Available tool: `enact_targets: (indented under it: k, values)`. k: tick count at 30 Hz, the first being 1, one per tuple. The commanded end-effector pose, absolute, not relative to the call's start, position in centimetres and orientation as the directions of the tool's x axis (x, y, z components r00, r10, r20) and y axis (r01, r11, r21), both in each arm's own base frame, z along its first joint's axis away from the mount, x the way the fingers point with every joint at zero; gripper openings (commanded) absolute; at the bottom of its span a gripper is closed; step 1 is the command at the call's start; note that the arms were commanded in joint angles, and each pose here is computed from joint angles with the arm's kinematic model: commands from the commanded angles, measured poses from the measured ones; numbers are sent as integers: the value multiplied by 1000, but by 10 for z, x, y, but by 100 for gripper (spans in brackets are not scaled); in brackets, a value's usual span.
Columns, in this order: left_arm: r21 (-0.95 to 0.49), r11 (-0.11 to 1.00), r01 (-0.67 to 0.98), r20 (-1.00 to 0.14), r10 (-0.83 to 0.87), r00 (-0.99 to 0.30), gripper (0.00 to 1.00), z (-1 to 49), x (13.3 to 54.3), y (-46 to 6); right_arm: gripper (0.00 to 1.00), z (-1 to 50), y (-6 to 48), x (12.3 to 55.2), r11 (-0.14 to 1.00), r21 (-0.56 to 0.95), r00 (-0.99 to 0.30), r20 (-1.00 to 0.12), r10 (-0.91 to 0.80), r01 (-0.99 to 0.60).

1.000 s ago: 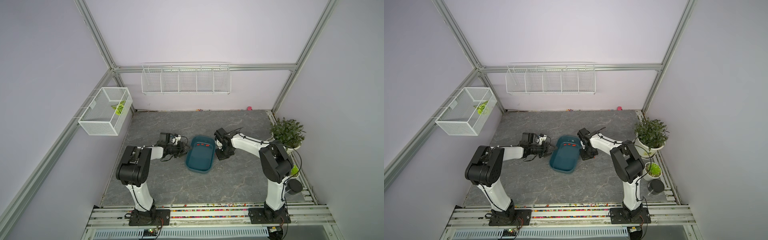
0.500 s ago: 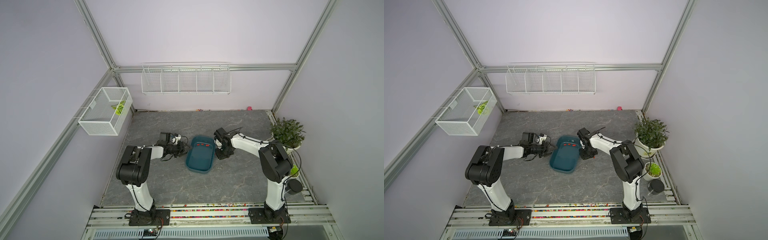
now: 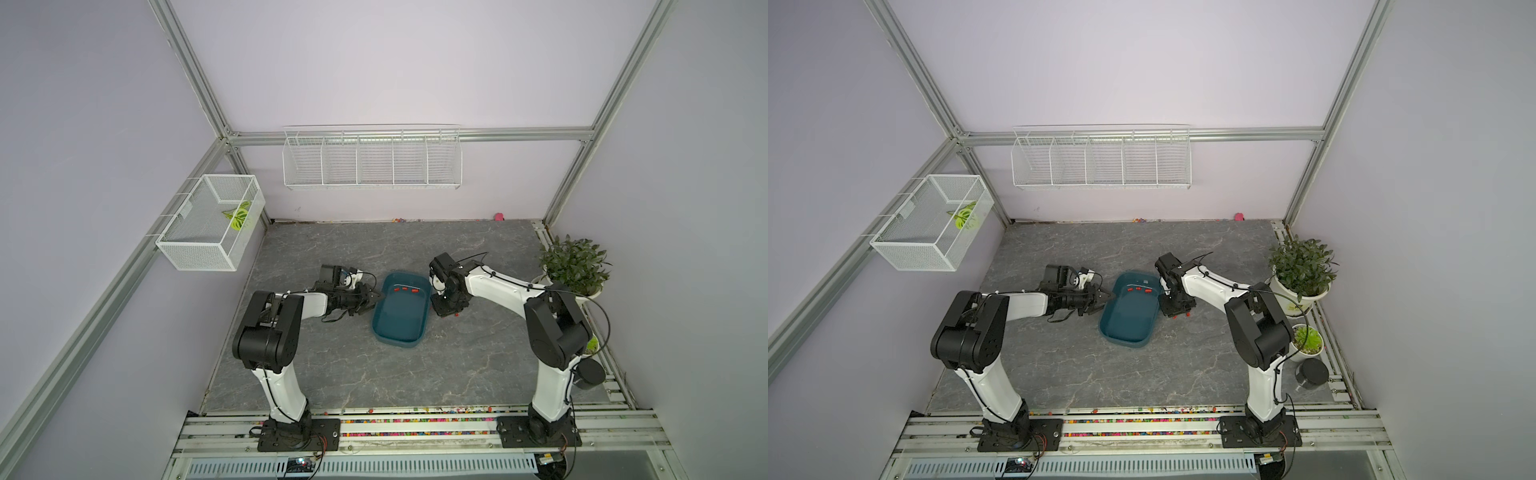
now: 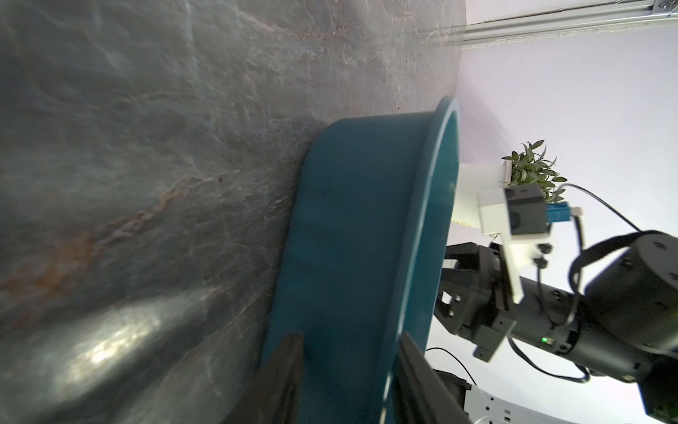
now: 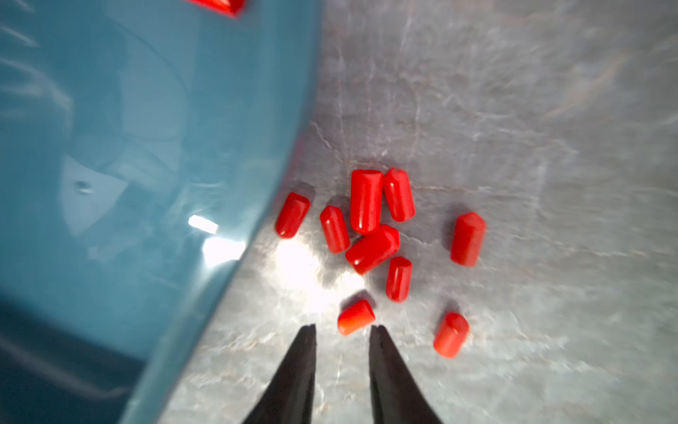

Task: Take the screw protection sleeves out of the storage box
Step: Place the screw protection sleeve at the center of the board, then adjust the storage box at the center of the board.

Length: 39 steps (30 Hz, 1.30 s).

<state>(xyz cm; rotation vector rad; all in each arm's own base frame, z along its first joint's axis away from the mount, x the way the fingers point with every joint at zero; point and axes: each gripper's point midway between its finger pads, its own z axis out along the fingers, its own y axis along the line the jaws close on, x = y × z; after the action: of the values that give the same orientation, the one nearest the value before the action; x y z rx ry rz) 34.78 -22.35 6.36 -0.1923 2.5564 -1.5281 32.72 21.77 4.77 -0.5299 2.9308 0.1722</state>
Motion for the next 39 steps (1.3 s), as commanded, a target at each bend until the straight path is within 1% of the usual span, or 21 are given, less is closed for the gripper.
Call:
enact_targets:
  k: [1,6,12,18,26,31,38,39]
  values:
    - [-877,481,-2,-96,-181,-979,45,65,354,-225,35,81,215,331,933,87,-916,-242,-320,-348]
    - [-876,482,3,-102,-180,-978,45,66,354,-226,43,113,214,333,934,99,-903,-309,-299,-343]
    - [-873,487,10,-108,-174,-979,45,68,351,-228,46,145,214,331,932,117,-886,-369,-279,-342]
    - [-870,493,16,-106,-155,-982,46,67,349,-232,47,166,220,332,923,161,-875,-409,-259,-348]
    - [-869,495,18,-103,-145,-984,47,66,348,-235,48,175,242,339,899,250,-879,-415,-236,-359]
    - [-868,496,27,-117,-151,-982,47,70,345,-233,48,171,262,347,869,310,-884,-395,-251,-385]
    - [-864,503,37,-138,-164,-977,47,74,344,-230,49,145,245,359,918,256,-923,-319,-215,-302]
    - [-864,502,37,-136,-163,-977,47,74,343,-231,51,142,240,360,925,243,-925,-318,-208,-292]
